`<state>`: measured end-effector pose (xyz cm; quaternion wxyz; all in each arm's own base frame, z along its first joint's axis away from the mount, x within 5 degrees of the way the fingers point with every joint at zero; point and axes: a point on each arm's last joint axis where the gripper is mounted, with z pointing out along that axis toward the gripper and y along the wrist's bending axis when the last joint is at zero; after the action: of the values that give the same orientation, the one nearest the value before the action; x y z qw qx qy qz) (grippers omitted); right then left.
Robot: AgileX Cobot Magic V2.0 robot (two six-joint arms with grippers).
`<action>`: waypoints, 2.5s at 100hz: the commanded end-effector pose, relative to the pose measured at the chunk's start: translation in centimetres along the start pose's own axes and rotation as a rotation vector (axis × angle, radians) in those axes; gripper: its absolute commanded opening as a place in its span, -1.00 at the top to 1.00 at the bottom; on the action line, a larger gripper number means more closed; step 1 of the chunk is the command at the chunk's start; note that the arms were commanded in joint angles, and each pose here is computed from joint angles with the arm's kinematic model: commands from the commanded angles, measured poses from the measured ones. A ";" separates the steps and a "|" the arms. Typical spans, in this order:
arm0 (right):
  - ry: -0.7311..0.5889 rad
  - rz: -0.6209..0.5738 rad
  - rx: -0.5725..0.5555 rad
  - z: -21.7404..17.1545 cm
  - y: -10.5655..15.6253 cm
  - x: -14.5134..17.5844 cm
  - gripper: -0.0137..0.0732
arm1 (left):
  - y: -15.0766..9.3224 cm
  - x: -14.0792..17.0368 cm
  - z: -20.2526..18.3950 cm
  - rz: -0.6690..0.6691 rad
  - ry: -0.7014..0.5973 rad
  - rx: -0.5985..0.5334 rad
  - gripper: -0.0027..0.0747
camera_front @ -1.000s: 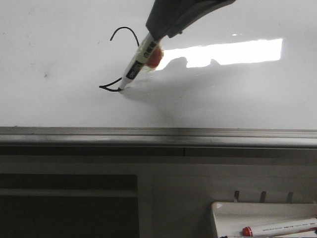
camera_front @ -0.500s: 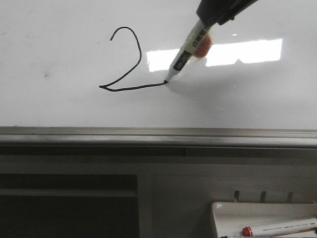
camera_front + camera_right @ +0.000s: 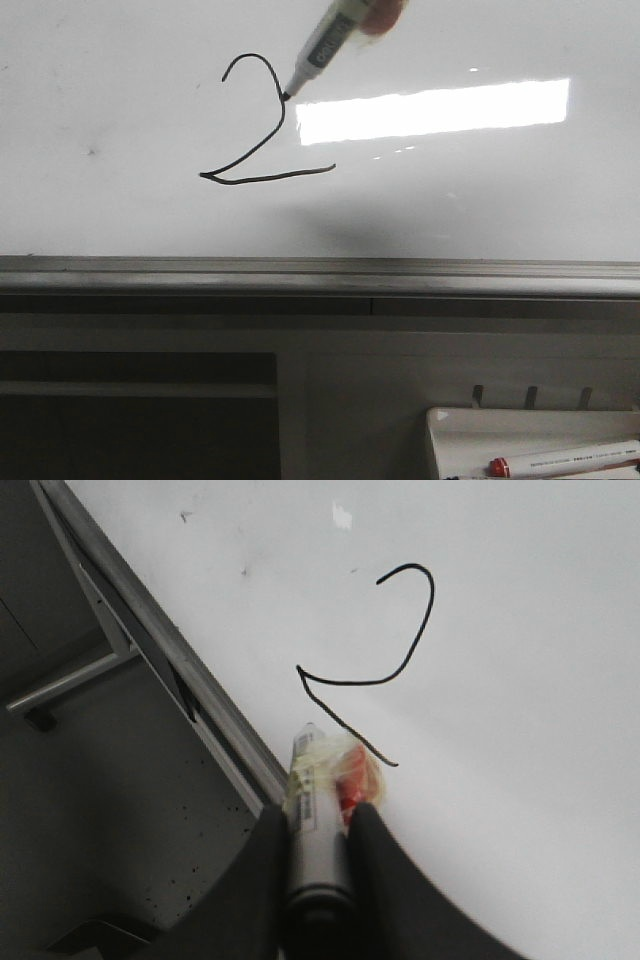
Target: Write number 2 on whiteboard
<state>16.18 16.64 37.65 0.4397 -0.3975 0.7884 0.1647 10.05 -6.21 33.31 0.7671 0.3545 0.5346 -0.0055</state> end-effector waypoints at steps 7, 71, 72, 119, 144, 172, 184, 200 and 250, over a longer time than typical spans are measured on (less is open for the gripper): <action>-0.212 -0.037 0.028 -1.3 0.0 -2.3 0.80 | -0.8 -1.4 0.8 -0.031 -0.103 0.098 -0.11; -0.208 -0.047 -0.070 1.7 2.5 -2.7 0.80 | -5.9 2.1 5.5 0.051 0.045 0.411 -0.06; -0.208 -0.046 -0.071 1.7 2.5 -2.7 0.80 | -5.9 2.0 5.5 0.050 0.041 0.412 -0.06; -0.225 0.008 -0.150 2.2 4.1 -3.1 0.80 | -6.8 2.8 6.3 0.034 0.057 0.451 -0.06; -0.224 0.015 -0.156 2.0 4.1 -3.3 0.80 | -6.5 2.8 6.4 -0.028 0.070 0.424 0.58; -0.211 0.014 -0.159 2.0 4.1 -3.2 0.80 | -6.6 2.7 6.4 -0.030 0.061 0.424 0.98; -0.214 0.014 -0.158 2.0 4.1 -3.2 0.80 | -6.6 2.7 6.4 -0.030 0.061 0.424 0.98; -0.249 0.017 -0.151 1.9 4.0 -3.5 0.65 | -6.5 2.6 6.5 -0.037 0.056 0.422 0.98; -0.390 -0.040 -0.094 0.3 3.4 -4.7 -0.60 | -4.9 5.5 7.2 -0.696 0.369 0.113 0.98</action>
<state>15.52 22.09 37.88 0.5041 -0.4148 0.7154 0.2491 15.56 -11.89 26.47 0.5816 0.2599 0.7447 -0.1992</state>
